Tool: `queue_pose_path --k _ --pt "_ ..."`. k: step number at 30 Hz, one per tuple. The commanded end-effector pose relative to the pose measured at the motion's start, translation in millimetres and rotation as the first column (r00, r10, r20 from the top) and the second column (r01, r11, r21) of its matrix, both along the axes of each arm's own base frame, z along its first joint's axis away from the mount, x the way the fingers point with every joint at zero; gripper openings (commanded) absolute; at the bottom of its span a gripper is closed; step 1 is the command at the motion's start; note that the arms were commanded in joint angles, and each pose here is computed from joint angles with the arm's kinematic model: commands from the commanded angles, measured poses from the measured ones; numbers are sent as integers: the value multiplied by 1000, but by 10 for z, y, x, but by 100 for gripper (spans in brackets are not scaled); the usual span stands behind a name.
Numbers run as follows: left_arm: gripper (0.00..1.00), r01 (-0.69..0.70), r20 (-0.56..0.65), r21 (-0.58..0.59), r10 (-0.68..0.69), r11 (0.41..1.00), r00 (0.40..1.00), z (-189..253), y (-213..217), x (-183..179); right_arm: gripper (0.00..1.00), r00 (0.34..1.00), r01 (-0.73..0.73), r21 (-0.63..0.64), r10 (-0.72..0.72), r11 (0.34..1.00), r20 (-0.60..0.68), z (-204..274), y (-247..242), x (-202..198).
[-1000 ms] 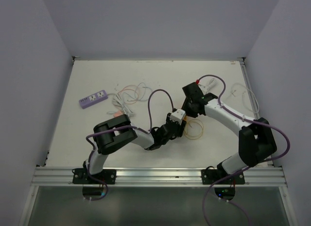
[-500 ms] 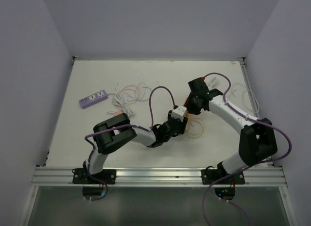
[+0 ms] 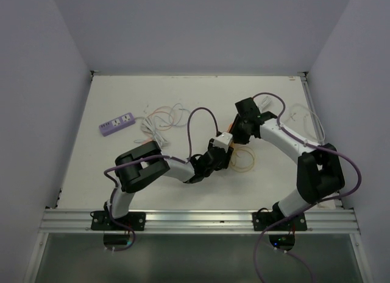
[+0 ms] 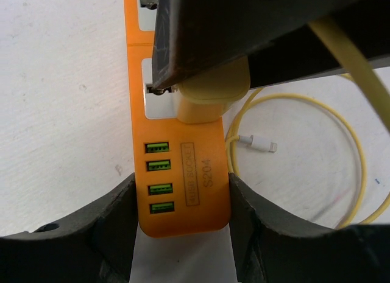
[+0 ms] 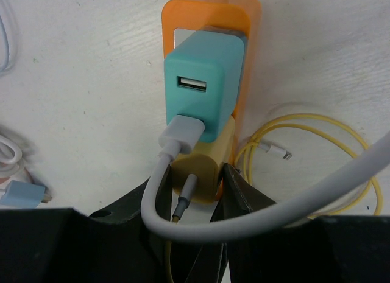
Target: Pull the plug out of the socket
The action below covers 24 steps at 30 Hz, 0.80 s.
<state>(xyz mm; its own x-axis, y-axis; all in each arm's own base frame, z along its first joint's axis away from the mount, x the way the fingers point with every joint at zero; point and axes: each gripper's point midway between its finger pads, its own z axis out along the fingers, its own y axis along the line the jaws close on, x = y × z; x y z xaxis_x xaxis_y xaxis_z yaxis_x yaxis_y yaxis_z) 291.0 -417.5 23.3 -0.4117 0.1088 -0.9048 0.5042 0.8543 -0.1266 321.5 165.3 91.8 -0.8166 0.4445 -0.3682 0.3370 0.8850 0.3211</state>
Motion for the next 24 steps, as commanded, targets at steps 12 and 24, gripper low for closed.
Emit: queue_pose_path --k 12,24 --pt "14 2 -68 166 9 986 998 -364 486 -134 65 993 -71 86 62 994 100 291 223 177" --pt "44 13 -29 153 -9 988 1000 -329 507 -128 74 993 3 -9 -2 1000 114 520 -2 165"
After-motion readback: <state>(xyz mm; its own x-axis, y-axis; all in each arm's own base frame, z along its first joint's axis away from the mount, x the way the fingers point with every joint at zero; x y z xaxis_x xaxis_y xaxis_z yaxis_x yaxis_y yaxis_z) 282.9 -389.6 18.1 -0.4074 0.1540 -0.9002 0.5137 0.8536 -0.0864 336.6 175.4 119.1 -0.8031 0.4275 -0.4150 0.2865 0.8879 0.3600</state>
